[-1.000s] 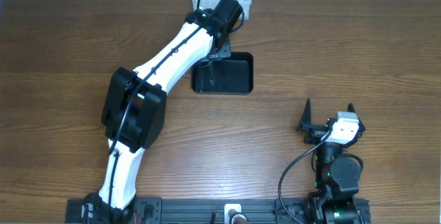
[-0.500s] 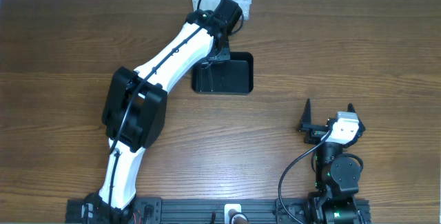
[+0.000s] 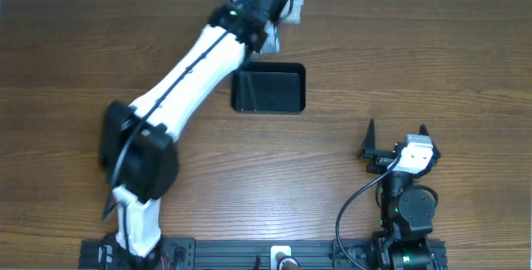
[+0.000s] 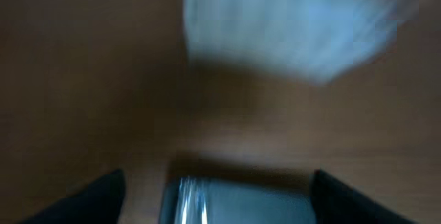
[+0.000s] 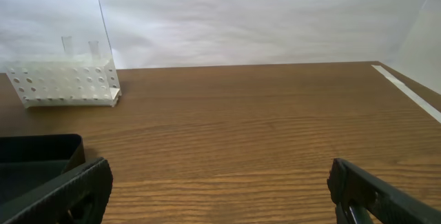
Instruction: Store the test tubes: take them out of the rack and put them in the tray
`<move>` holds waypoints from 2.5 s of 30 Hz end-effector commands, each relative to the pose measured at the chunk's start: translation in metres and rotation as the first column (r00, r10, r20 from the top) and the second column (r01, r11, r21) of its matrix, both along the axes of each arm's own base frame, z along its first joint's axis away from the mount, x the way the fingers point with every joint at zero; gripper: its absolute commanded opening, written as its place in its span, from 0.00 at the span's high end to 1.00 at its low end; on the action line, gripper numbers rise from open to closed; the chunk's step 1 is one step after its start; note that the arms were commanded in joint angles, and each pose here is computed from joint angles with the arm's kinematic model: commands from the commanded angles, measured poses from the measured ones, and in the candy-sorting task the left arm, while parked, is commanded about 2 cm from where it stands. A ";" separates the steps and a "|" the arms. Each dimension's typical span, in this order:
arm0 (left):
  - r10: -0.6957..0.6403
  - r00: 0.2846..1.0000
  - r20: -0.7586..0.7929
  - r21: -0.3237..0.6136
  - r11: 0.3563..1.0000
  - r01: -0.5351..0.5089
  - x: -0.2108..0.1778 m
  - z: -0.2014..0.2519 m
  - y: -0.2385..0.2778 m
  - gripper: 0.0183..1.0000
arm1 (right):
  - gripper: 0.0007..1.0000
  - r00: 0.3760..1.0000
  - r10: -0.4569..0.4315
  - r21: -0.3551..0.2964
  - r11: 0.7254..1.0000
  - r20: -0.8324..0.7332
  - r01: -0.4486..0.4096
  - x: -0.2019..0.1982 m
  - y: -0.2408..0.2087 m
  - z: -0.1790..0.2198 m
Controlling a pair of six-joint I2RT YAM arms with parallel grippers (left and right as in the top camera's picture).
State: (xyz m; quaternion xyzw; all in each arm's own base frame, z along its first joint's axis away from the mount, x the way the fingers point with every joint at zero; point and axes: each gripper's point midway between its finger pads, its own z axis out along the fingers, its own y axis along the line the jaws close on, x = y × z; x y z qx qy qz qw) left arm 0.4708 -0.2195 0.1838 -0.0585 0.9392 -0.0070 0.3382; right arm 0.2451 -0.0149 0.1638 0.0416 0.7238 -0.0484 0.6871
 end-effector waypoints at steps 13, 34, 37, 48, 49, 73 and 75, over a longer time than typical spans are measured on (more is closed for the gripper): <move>-0.139 0.814 0.565 0.091 0.990 0.106 0.026 0.176 0.113 0.00 | 0.01 1.000 -0.015 -0.004 1.000 0.002 0.015 -0.001 -0.003 -0.001; -0.059 0.662 0.747 0.060 0.998 0.020 -0.175 0.093 0.214 0.00 | 0.01 1.000 -0.015 -0.004 1.000 0.002 0.015 -0.001 -0.003 -0.001; -0.060 0.640 0.766 0.059 0.998 0.023 -0.193 0.076 0.216 0.00 | 0.01 1.000 -0.015 -0.004 1.000 0.003 0.015 -0.001 -0.003 -0.001; -0.074 0.598 0.798 0.061 0.997 0.042 -0.220 0.017 0.216 0.00 | 0.01 1.000 -0.015 -0.004 1.000 0.003 0.015 -0.001 -0.003 -0.001; -0.074 0.597 0.799 0.061 0.997 0.042 -0.220 0.013 0.216 0.00 | 0.01 1.000 -0.015 -0.004 1.000 0.002 0.015 0.000 -0.003 -0.001; -0.074 0.692 0.718 0.056 0.997 0.049 -0.225 -0.028 0.216 0.00 | 0.01 1.000 -0.015 -0.004 1.000 0.003 0.015 -0.001 -0.003 -0.001; -0.074 0.692 0.718 0.055 0.997 0.049 -0.225 -0.028 0.216 0.00 | 0.01 1.000 -0.015 -0.004 1.000 0.003 0.015 -0.001 -0.003 -0.001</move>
